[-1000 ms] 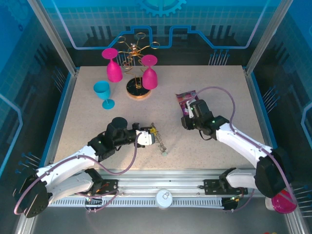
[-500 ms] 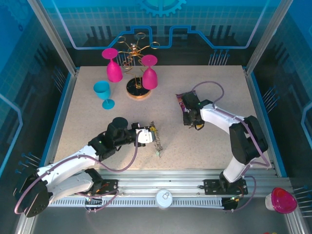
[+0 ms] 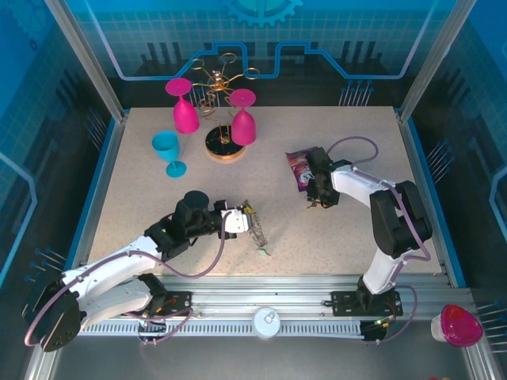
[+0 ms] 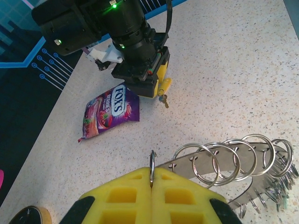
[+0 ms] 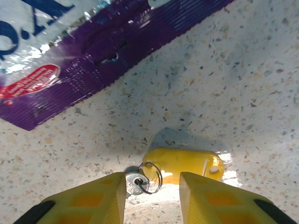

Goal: Put the keys on the keyring

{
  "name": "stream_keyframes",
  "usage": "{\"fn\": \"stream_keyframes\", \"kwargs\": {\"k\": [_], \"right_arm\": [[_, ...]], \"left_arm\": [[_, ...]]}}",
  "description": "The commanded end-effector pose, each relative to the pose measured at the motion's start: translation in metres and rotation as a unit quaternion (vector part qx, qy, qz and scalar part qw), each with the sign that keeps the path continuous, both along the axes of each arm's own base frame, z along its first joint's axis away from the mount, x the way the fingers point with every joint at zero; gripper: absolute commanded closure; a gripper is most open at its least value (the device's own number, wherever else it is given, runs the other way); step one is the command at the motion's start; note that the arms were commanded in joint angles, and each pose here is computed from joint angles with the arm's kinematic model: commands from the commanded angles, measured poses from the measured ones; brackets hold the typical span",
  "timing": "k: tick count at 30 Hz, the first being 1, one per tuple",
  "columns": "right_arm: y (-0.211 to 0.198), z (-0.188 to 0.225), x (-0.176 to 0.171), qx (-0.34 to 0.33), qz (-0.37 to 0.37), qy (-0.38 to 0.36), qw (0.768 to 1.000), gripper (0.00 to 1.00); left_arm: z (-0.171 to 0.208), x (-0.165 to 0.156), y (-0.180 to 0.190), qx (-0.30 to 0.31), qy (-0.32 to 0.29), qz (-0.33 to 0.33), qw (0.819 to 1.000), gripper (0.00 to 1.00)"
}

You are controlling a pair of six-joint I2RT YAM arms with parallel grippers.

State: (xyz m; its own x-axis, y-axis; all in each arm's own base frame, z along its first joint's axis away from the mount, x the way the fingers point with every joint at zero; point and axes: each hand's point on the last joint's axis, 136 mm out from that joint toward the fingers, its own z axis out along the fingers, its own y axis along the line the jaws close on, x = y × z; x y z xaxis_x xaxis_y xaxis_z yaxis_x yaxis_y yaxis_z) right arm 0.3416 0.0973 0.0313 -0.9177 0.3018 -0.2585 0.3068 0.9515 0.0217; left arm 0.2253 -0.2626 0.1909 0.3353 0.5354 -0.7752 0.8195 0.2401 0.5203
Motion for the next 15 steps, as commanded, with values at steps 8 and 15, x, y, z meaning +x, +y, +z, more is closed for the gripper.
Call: {"fn": "stream_keyframes", "kwargs": {"k": [8, 15], "right_arm": [[0.0004, -0.0164, -0.0047, 0.030, -0.030, 0.021, 0.999, 0.72], [-0.0003, -0.0180, -0.0044, 0.035, -0.034, 0.022, 0.999, 0.80]], "left_arm": [[0.0057, -0.0029, -0.0044, -0.016, 0.000, -0.009, 1.000, 1.00], [0.0066, -0.0031, -0.0039, -0.013, 0.000, -0.009, 1.000, 1.00]]}}
